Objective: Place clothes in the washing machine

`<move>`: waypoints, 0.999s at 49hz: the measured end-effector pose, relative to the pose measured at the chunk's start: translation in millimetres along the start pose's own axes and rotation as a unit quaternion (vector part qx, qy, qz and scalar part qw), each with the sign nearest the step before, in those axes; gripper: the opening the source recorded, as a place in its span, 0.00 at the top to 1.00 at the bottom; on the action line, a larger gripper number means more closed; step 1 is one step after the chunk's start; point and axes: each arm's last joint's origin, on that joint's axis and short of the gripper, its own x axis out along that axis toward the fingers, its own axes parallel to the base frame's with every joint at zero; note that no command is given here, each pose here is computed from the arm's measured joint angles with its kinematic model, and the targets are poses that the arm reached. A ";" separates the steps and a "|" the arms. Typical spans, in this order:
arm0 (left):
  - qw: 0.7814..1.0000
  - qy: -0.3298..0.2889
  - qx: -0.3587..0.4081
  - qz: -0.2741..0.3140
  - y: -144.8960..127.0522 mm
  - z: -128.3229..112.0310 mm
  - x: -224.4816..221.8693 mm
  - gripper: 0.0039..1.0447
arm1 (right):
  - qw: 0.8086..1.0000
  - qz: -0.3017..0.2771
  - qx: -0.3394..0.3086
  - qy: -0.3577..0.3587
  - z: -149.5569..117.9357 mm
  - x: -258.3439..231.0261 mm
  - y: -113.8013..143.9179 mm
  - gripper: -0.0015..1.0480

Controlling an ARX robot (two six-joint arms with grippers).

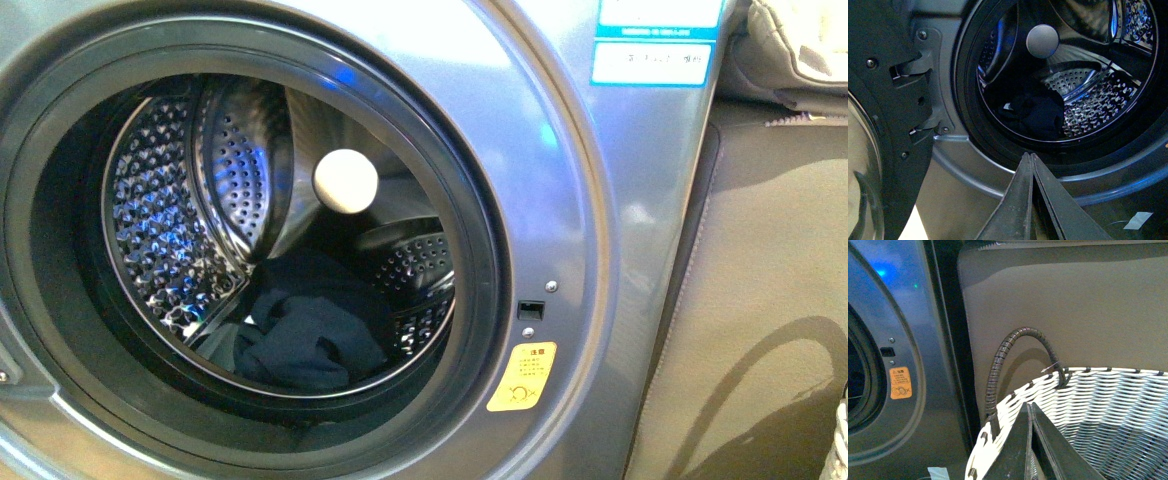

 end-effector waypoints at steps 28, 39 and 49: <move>1.000 0.000 0.000 0.000 0.0 -0.1 0.0 0.67 | 1.000 0.000 -0.001 0.000 0.0 0.0 0.0 0.56; 1.000 0.000 0.000 0.000 0.0 -0.1 0.0 0.31 | 1.000 0.000 -0.001 0.000 0.0 0.0 0.0 0.20; 1.000 0.000 0.001 0.000 0.0 -0.1 0.0 0.06 | 1.000 0.000 0.000 0.000 0.0 0.0 0.0 0.07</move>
